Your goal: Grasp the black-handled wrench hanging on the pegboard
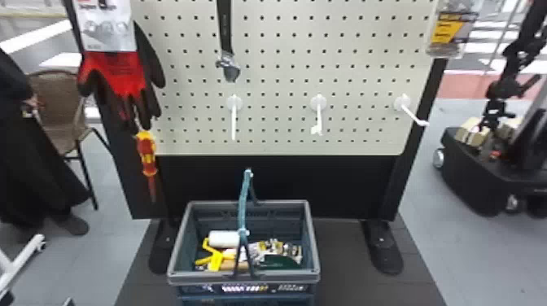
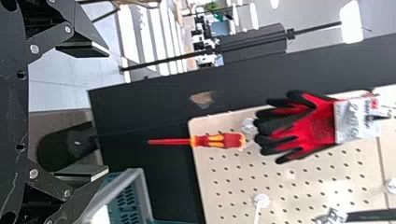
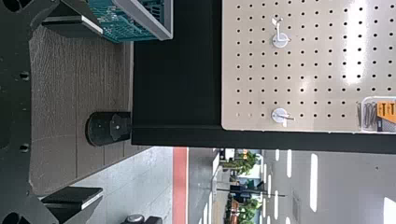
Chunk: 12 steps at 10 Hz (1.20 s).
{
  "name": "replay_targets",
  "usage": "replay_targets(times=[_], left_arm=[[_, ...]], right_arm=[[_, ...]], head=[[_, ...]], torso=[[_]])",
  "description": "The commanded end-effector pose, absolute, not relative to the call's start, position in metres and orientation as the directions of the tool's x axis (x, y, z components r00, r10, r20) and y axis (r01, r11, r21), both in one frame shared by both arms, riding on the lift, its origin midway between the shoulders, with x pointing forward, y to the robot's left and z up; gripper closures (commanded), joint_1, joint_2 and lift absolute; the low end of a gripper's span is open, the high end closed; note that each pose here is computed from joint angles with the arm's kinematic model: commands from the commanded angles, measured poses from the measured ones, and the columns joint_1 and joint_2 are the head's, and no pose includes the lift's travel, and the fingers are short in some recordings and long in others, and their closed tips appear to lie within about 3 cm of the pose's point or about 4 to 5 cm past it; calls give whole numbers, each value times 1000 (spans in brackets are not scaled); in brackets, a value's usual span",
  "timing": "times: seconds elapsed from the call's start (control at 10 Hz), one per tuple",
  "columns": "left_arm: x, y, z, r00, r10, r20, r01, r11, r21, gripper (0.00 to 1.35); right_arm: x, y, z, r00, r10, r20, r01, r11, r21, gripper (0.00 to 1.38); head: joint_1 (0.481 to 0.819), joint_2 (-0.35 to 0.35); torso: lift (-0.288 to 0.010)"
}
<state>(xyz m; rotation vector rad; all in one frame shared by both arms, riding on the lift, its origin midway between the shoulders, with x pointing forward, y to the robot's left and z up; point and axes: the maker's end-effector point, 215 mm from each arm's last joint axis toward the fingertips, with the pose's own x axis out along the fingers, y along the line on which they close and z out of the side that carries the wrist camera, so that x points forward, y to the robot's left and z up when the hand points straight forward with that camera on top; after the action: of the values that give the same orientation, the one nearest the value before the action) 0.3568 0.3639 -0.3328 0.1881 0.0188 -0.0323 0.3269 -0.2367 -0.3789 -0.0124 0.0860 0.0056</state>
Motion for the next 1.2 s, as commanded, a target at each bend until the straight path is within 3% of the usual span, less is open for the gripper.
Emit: replay_targets(times=[0.0, 0.7, 1.1], left_arm=[[351, 368, -344, 999, -17, -35, 23, 984, 175, 389], [358, 355, -341, 999, -37, -33, 41, 989, 145, 389], [423, 309, -236, 984, -172, 44, 166, 981, 104, 389]], right_arm=[[327, -237, -379, 996, 5, -87, -6, 1000, -12, 99], [326, -237, -381, 996, 4, -90, -4, 1000, -8, 99], [327, -237, -378, 996, 5, -86, -6, 1000, -8, 99]], head=[[549, 0], [549, 0], [549, 0]], torso=[[-100], [-100], [-100]])
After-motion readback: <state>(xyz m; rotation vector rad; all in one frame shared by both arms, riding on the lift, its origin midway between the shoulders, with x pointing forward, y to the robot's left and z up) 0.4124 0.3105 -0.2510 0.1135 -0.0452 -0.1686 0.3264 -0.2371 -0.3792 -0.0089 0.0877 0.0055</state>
